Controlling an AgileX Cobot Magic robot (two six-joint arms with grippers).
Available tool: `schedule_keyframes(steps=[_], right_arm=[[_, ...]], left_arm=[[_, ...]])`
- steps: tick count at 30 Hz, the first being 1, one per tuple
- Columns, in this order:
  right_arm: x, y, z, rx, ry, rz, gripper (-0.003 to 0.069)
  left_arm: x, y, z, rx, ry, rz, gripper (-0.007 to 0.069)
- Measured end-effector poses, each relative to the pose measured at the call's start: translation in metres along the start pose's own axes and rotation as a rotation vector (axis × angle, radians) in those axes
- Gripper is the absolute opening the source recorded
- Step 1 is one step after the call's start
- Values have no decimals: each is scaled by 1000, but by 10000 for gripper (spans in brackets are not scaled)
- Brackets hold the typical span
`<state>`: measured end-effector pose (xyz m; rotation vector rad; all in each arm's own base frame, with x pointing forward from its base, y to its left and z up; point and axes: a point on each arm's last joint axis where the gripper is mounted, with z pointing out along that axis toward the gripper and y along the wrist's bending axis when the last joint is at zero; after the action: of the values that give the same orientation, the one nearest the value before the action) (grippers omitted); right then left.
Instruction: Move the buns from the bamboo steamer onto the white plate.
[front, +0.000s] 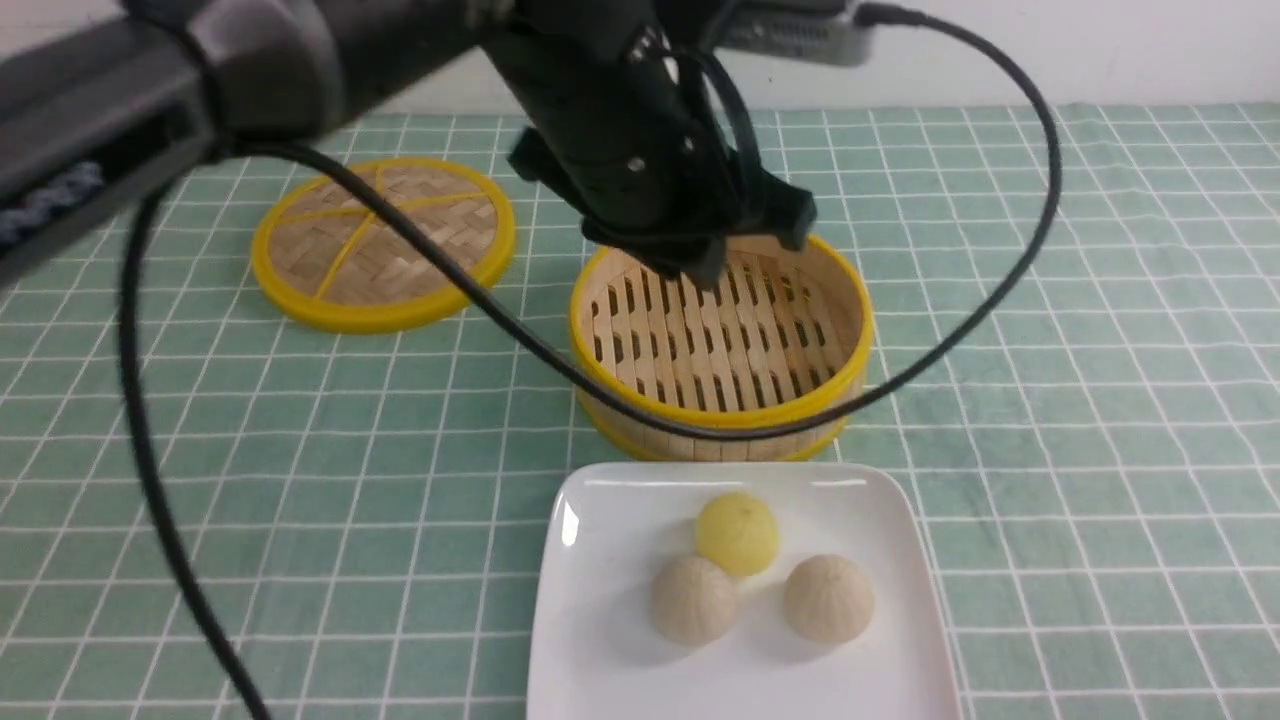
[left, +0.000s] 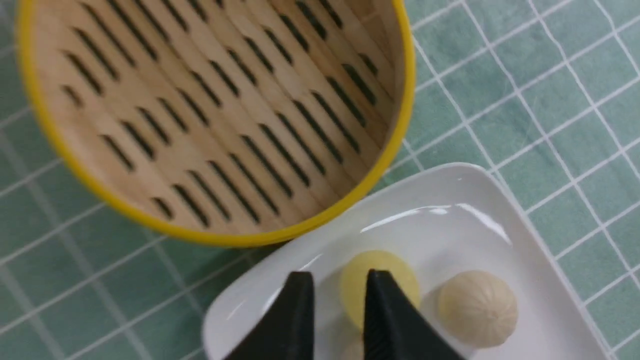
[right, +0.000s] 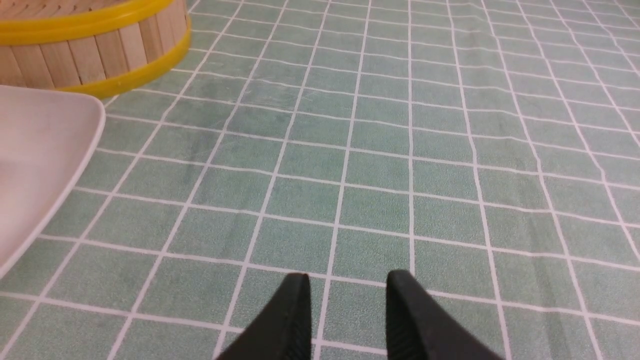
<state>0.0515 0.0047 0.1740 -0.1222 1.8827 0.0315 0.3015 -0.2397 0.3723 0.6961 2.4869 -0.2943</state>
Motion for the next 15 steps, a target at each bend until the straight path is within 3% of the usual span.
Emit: schedule_keyframes(steps=[3,7,10,15], right_arm=[[0,0,0,0,0,0,240],[0,0,0,0,0,0,240],[0,0,0,0,0,0,240],[0,0,0,-1,0,2,240]], left_arm=[[10,8,-47,-70,-13,-6,18],[35,14,-97,-86,-72,-36,1],[67,17,-106,-73,-48,-54,1],[134,21,-102,-4,-203,-112,1]])
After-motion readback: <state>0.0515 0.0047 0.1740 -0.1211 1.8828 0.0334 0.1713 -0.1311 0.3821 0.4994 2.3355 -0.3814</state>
